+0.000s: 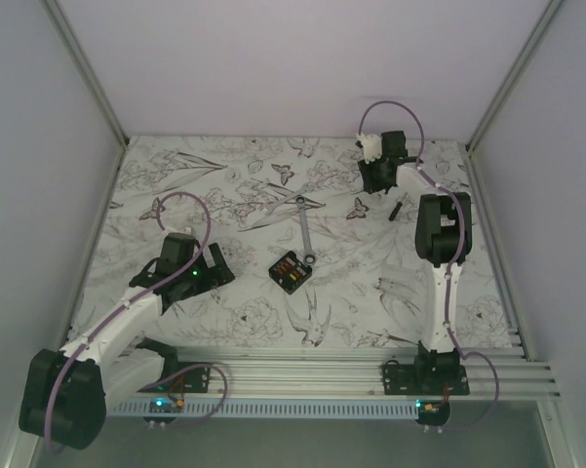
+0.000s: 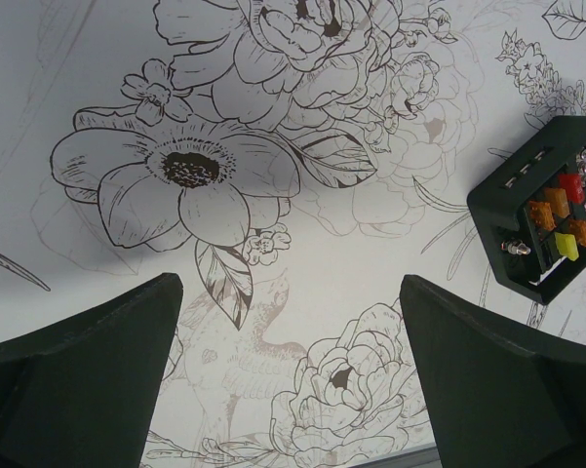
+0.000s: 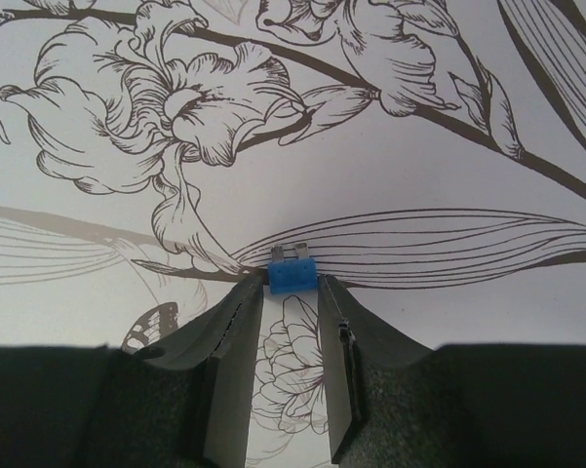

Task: Snap on the fuse box
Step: Move the fuse to the center of the board.

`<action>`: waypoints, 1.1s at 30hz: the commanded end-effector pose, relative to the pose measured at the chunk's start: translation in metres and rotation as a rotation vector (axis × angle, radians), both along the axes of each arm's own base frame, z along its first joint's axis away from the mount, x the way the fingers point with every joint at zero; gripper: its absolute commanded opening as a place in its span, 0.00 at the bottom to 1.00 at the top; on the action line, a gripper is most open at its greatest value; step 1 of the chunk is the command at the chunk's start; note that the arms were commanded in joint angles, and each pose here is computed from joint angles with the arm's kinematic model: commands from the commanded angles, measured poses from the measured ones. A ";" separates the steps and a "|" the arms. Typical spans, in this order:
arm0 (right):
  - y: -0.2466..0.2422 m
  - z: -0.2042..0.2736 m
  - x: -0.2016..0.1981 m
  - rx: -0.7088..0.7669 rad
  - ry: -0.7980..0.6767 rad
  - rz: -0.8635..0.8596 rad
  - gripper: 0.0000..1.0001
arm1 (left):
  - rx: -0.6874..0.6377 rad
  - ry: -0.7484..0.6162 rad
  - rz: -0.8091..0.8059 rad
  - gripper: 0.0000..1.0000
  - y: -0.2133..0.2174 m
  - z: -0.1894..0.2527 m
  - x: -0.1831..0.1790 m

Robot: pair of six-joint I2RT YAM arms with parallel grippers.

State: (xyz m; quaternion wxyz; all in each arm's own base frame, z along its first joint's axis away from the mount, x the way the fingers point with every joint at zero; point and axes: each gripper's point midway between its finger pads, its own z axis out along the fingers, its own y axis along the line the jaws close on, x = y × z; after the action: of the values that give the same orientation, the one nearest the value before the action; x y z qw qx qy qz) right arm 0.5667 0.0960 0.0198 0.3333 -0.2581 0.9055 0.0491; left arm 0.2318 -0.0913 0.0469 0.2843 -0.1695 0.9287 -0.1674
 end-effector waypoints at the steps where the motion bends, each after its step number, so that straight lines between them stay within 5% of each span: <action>1: 0.004 -0.029 -0.015 -0.013 0.090 0.050 0.36 | 0.015 0.000 -0.001 1.00 0.003 0.002 -0.001; 9: 0.001 -0.031 -0.010 -0.032 0.085 0.053 0.40 | 0.013 -0.003 -0.001 1.00 0.003 0.003 -0.001; 20: 0.002 -0.032 -0.023 -0.026 0.122 0.064 0.26 | 0.010 0.001 -0.002 1.00 0.003 0.002 -0.001; 33: 0.018 -0.006 -0.076 0.027 0.189 -0.066 0.24 | -0.021 -0.006 -0.012 1.00 -0.003 0.007 -0.001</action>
State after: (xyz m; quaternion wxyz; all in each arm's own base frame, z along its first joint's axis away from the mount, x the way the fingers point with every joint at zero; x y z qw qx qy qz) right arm 0.5304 0.1037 0.0185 0.3018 -0.2549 0.9163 0.0664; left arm 0.2315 -0.0921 0.0472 0.2834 -0.1689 0.9286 -0.1698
